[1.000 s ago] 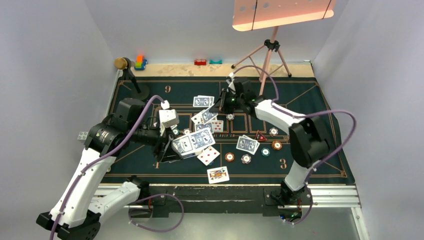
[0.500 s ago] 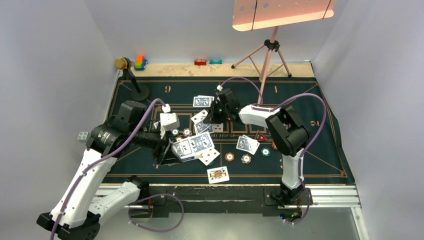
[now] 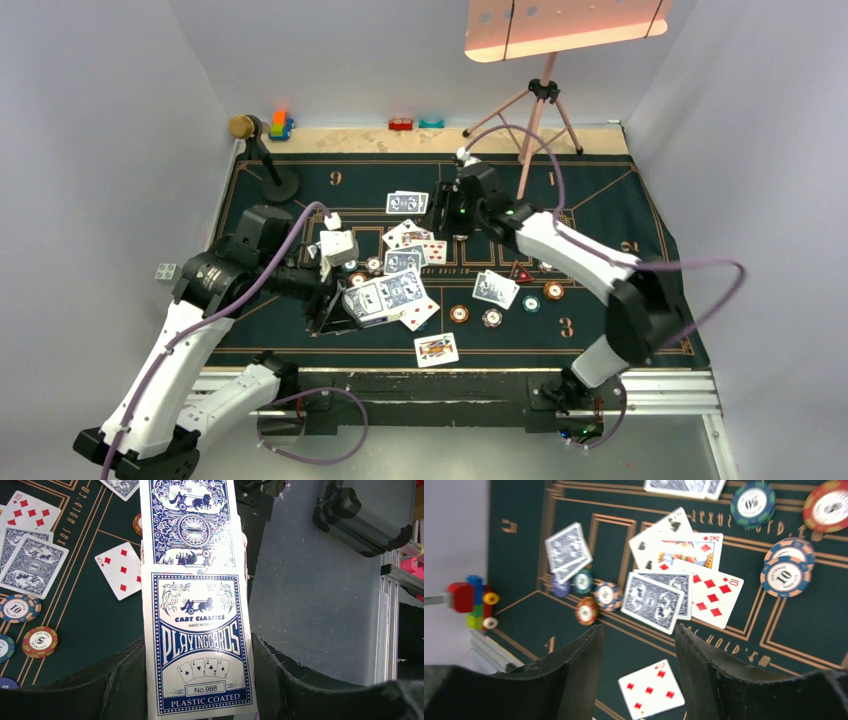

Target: Distribute texas hold em gaming equipment

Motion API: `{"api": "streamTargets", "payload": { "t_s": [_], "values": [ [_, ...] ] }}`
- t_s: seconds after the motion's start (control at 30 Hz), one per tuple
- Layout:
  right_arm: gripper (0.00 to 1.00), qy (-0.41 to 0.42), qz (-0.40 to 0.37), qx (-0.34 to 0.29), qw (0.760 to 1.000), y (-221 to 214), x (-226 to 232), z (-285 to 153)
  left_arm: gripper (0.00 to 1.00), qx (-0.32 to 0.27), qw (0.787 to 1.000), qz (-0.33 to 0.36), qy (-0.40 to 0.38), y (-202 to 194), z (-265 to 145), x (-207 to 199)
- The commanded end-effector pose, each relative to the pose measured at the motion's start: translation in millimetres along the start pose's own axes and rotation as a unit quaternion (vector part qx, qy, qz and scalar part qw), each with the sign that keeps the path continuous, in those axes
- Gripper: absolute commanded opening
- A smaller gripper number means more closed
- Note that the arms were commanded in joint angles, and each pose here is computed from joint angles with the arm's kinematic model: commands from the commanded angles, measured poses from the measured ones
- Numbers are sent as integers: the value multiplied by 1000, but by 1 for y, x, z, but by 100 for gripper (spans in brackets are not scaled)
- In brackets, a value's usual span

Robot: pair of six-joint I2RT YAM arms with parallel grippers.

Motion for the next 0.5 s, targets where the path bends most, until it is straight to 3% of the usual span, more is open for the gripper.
{"api": "streamTargets", "payload": {
  "t_s": [0.0,0.2,0.47],
  "values": [
    [59,1,-64,-50,997,14,22,-76,0,-15,1000,17,-9,6,3,2],
    [59,27,-95,-46,994,-12,47,-132,0,-17,1000,14,-6,10,5,7],
    [59,-25,-137,-18,990,-36,63,-148,0,-21,1000,12,1,17,5,10]
  ]
}}
Point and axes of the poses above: each gripper's point midway between its finger pads, its own z axis out along the fingers, its own x axis along the line the jaws close on, y = z × x, the point moved 3 cm from there along -z, back along the fingers, and after that the axes turned 4 degrees about -z, right-handed, at the moved point
